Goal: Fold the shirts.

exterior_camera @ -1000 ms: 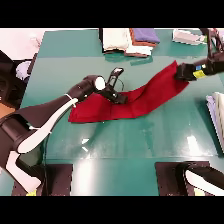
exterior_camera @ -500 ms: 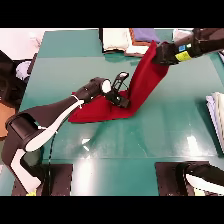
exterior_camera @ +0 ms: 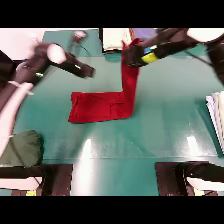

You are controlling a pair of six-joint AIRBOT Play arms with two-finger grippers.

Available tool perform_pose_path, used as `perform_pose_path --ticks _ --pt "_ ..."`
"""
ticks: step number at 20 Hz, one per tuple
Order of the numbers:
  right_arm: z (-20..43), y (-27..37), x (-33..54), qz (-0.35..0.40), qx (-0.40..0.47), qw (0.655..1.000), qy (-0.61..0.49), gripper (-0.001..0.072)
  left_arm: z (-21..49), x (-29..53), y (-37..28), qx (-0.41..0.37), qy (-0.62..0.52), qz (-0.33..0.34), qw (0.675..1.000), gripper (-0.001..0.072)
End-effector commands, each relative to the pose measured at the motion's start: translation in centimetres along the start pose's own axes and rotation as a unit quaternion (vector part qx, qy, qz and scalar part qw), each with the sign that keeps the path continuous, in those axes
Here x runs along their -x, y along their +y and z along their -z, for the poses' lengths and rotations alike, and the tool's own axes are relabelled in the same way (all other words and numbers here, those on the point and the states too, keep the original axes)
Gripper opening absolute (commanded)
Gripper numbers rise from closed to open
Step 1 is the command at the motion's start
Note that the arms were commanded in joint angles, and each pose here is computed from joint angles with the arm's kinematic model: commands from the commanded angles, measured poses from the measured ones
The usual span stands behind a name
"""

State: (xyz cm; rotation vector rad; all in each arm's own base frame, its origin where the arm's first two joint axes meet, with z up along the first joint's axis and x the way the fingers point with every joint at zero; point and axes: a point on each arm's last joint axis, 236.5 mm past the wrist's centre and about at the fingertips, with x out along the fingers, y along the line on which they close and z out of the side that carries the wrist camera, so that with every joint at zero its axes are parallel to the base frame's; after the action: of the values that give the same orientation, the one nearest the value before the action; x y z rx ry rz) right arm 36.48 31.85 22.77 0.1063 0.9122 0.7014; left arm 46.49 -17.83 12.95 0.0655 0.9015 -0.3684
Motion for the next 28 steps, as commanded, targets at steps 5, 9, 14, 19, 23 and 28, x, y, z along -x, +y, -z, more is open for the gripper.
perform_pose_path --ticks 5,9,14,19,23,28 --pt "3.6 12.7 -17.3 -0.112 0.042 0.993 -0.019 0.0242 -2.7 17.9 11.0 0.042 -0.145 -0.132 0.98 0.0024" --pt "5.2 11.5 -18.5 -0.094 0.056 0.994 0.026 0.0369 -2.0 19.2 11.0 0.039 -0.141 -0.137 0.98 0.0024" --pt "5.9 -1.5 -13.7 0.042 0.041 0.993 0.098 0.0368 -0.7 18.0 8.9 0.048 -0.112 -0.094 0.988 0.0022" --pt "11.0 -13.3 -9.3 0.13 -0.07 0.977 0.155 0.0421 -0.1 14.9 5.0 0.013 -0.096 -0.056 0.994 0.0023" --pt "15.9 -16.1 -10.0 0.117 -0.159 0.956 0.217 0.0614 1.3 12.7 3.3 -0.001 -0.073 -0.039 0.997 0.0023" --pt "19.3 -15.0 -15.1 0.08 -0.226 0.933 0.267 0.0613 1.9 12.2 3.4 0.0 -0.064 -0.04 0.997 0.0023"
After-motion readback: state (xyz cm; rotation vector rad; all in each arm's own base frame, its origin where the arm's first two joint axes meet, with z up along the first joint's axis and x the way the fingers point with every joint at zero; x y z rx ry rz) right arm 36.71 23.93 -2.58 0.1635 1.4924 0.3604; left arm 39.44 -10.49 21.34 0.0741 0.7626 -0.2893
